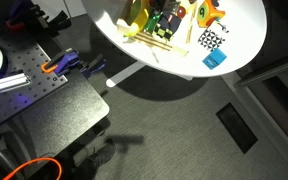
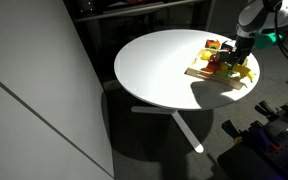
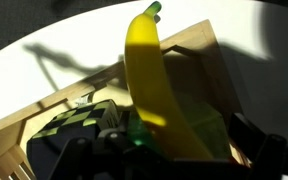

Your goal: Pick up the toy banana from the tray and put it on the table

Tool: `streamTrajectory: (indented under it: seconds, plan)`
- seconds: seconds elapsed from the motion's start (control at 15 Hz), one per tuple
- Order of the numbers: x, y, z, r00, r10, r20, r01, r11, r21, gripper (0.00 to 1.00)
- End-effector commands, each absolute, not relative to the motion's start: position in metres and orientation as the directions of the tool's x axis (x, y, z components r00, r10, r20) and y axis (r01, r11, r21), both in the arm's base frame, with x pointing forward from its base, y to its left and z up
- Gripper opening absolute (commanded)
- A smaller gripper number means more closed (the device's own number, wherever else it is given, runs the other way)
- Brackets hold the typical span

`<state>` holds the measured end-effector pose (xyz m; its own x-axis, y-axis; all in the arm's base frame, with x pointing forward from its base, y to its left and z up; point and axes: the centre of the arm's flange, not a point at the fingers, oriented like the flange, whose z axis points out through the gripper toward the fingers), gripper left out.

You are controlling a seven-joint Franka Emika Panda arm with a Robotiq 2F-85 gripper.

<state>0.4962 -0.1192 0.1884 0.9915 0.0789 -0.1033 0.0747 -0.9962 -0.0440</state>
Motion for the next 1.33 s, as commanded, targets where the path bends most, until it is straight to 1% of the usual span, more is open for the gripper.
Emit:
streamTrajectory:
  seconds: [0.0, 0.07, 0.13, 0.2, 0.4, 0.53, 0.6, 0.93, 1.27]
  plan:
    - [0.503, -0.126, 0.178, 0.990, 0.106, -0.088, 0.103, -0.994, -0.035, 0.75]
    - [0.503, -0.125, 0.175, 0.991, 0.104, -0.089, 0.102, -0.994, -0.028, 0.73]
    - [0.503, -0.125, 0.174, 0.991, 0.103, -0.090, 0.101, -0.995, -0.023, 0.66]
    - [0.503, -0.124, 0.173, 0.990, 0.102, -0.092, 0.101, -0.995, -0.016, 0.56]
    - [0.501, -0.121, 0.177, 0.990, 0.104, -0.094, 0.105, -0.994, 0.001, 0.32]
    - [0.502, -0.121, 0.181, 0.991, 0.100, -0.093, 0.101, -0.995, 0.013, 0.17]
    - [0.503, -0.121, 0.183, 0.991, 0.097, -0.092, 0.099, -0.995, 0.015, 0.14]
    - [0.508, -0.113, 0.198, 0.995, 0.076, -0.067, 0.078, -0.997, 0.021, 0.14]
    - [0.517, -0.087, 0.205, 0.998, 0.032, -0.052, 0.034, -0.999, 0.031, 0.14]
